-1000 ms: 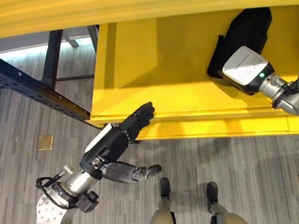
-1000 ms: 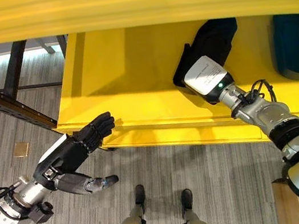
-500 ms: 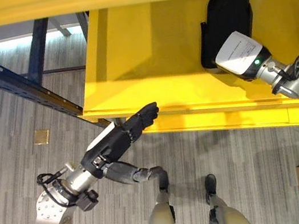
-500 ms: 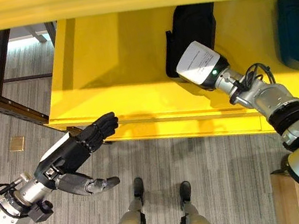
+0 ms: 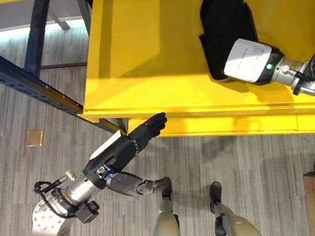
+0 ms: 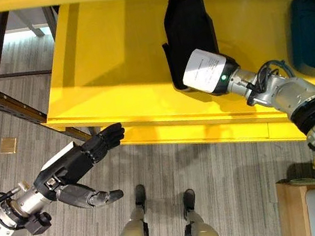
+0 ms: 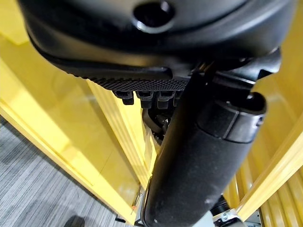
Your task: Move parts from the plastic box to the shelf.
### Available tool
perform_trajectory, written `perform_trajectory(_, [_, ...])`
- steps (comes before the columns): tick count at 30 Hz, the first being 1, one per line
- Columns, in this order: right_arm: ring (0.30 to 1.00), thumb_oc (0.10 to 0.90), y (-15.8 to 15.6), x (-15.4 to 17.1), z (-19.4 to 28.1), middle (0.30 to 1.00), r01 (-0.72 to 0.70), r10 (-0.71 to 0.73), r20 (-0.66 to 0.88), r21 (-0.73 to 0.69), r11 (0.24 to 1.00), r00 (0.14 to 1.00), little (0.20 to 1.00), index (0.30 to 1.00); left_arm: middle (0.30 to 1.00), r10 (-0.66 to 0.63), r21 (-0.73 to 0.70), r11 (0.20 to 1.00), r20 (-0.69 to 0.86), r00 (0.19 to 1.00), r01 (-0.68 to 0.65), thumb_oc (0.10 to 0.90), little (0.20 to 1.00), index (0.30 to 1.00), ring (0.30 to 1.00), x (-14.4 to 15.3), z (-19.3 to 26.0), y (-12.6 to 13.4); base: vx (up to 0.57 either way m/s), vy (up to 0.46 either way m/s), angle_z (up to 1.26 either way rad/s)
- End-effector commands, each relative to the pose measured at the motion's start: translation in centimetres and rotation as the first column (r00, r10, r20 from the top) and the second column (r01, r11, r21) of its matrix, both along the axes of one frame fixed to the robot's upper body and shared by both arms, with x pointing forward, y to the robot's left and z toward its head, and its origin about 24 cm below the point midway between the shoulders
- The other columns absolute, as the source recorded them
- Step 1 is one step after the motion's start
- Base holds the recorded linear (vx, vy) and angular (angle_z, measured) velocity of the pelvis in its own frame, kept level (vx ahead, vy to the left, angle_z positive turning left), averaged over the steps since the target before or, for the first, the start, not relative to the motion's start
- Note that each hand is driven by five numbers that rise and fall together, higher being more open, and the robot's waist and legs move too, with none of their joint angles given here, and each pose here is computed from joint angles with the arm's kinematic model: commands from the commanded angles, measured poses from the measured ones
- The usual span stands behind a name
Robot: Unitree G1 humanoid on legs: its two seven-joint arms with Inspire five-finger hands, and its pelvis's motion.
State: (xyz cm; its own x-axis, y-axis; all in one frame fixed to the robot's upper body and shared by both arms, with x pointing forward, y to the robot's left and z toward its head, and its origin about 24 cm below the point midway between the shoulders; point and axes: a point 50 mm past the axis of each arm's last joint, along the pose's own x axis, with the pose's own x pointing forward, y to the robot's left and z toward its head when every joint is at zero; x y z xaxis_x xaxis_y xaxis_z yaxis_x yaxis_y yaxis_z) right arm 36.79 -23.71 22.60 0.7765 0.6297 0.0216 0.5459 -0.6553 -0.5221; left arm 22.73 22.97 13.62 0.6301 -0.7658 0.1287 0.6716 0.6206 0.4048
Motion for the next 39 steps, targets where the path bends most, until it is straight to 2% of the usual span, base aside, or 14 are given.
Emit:
perform_trajectory(1, [0.300, 0.400, -2.7, -0.8, -0.8, 0.300, 0.080, -0.088, -0.056, -0.141, 0.987, 0.995, 0.300, 0.300, 1.000, -0.083, -0.115, 0.988, 0.170, 0.982, 0.104, 0.900, 1.000, 1.000, 1.000, -0.4, 3.1, -1.3, 0.01, -0.033, 0.00])
perform_trajectory(7, [0.300, 0.400, -3.6, -0.9, 0.2, 0.300, 0.151, -0.155, -0.033, -0.114, 0.982, 0.987, 0.300, 0.300, 1.000, -0.088, -0.104, 0.989, 0.164, 0.983, 0.105, 0.900, 1.000, 1.000, 1.000, -0.4, 3.2, -1.2, 0.00, -0.006, 0.00])
perform_trajectory(10, [0.300, 0.400, -3.9, -0.8, 0.6, 0.300, 0.214, -0.215, -0.027, -0.039, 0.976, 0.976, 0.300, 0.300, 1.000, -0.082, -0.106, 0.989, 0.165, 0.983, 0.101, 0.900, 1.000, 1.000, 1.000, -0.5, 3.1, -1.1, 0.00, 0.005, -0.01])
perform_trajectory(14, [0.300, 0.400, -4.1, -0.9, 0.6, 0.300, 0.215, -0.215, 0.000, -0.055, 0.975, 0.977, 0.300, 0.300, 1.000, -0.078, -0.115, 0.989, 0.164, 0.983, 0.097, 0.900, 1.000, 1.000, 1.000, -0.4, 3.2, -1.2, 0.01, 0.022, -0.06])
perform_trajectory(15, [0.885, 0.818, -4.0, -0.8, 0.8, 0.885, 0.216, -0.216, 0.013, -0.060, 0.974, 0.976, 0.885, 0.885, 1.000, -0.084, -0.119, 0.988, 0.153, 0.985, 0.102, 0.900, 1.000, 1.000, 1.000, -0.3, 3.2, -1.2, 0.00, 0.046, -0.10])
perform_trajectory(16, [1.000, 0.900, -3.9, -0.8, 1.0, 1.000, 0.204, -0.202, 0.040, -0.061, 0.977, 0.978, 1.000, 1.000, 1.000, -0.102, -0.120, 0.986, 0.148, 0.984, 0.120, 0.900, 1.000, 1.000, 1.000, -0.3, 3.2, -1.4, 0.00, 0.036, -0.07])
perform_trajectory(31, [1.000, 0.900, -3.9, -0.6, 1.0, 1.000, 0.275, -0.274, 0.021, -0.093, 0.957, 0.962, 1.000, 1.000, 1.000, -0.129, -0.135, 0.980, 0.145, 0.981, 0.148, 0.900, 1.000, 1.000, 1.000, -0.8, 3.1, -1.7, 0.01, 0.026, 0.00])
perform_trajectory(36, [1.000, 0.900, -4.2, -0.6, 0.8, 1.000, 0.319, -0.320, 0.001, -0.051, 0.946, 0.948, 1.000, 1.000, 1.000, -0.135, -0.138, 0.978, 0.142, 0.981, 0.154, 0.900, 1.000, 1.000, 1.000, -0.9, 3.0, -1.7, 0.00, 0.000, 0.00])
perform_trajectory(39, [1.000, 0.900, -4.5, -0.5, 0.6, 1.000, 0.355, -0.355, -0.017, 0.052, 0.933, 0.935, 1.000, 1.000, 1.000, -0.134, -0.136, 0.979, 0.141, 0.981, 0.154, 0.900, 1.000, 1.000, 1.000, -1.0, 2.9, -1.8, 0.00, 0.000, 0.00])
